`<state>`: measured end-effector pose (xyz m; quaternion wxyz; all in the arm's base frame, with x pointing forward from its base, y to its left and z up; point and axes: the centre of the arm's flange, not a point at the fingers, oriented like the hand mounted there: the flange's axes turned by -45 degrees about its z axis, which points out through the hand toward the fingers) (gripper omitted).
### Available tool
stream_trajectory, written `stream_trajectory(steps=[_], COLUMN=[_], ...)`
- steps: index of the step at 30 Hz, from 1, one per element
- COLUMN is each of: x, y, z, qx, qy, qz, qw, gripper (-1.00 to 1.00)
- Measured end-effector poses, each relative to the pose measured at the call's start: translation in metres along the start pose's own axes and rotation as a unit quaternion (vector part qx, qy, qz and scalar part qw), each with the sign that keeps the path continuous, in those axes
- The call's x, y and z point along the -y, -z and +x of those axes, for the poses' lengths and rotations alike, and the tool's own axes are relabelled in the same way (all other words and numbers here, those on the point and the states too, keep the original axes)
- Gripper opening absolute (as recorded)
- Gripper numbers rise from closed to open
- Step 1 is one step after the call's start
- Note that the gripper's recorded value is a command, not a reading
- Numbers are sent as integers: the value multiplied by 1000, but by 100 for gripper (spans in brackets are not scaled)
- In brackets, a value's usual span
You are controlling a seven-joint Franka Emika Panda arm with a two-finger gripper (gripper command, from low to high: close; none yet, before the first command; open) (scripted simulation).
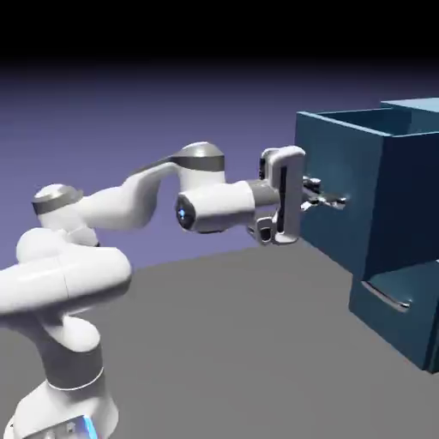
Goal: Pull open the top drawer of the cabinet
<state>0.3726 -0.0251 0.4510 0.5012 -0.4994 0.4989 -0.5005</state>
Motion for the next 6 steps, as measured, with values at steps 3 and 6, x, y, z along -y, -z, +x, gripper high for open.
stream_trajectory(steps=[3,6], x=[0,1], y=[34,44], z=[0,-1], qx=[0,0], qy=[0,1], qz=[0,-1], qw=[1000,1000], gripper=[100,100])
